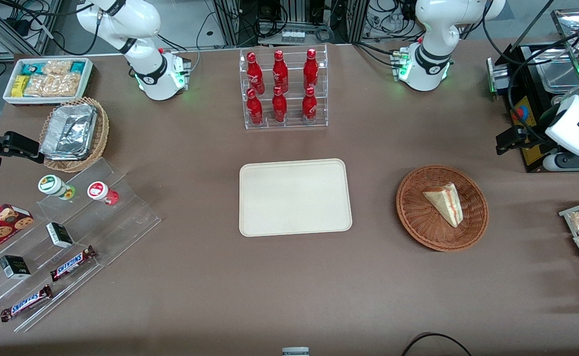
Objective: Place sandwich from basket to tray
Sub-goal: 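Move the left gripper over the wrapped sandwich in the wicker basket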
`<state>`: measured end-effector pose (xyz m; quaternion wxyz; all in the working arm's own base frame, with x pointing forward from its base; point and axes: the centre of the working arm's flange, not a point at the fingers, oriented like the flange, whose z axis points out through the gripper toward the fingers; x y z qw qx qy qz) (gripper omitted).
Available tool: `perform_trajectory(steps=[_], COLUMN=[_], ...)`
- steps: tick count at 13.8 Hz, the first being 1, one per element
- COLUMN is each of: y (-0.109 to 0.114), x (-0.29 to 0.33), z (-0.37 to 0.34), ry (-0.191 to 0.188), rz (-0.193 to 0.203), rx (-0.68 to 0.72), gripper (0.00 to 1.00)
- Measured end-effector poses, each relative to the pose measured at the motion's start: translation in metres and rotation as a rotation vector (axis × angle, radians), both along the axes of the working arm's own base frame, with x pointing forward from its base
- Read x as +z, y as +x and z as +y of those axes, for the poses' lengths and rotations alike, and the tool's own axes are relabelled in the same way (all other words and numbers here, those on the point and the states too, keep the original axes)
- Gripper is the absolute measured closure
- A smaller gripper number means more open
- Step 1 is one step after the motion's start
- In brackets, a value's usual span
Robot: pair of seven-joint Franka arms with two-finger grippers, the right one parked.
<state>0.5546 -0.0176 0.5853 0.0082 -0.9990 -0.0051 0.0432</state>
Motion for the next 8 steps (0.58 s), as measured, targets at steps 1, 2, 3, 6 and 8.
perform_trajectory(steps=[1,2,3,6,8], y=[0.000,0.000,0.000,0.001,0.004], x=[0.000,0.000,0.000,-0.006,-0.022], z=[0.002,0.002,0.002,0.000,-0.002], ry=[0.000,0.000,0.000,-0.001,-0.002], rz=[-0.001,-0.001,0.000,0.018,0.048], rx=[0.003,0.004,0.004,-0.001,-0.003], gripper=[0.00,0.00,0.00,0.00,0.00])
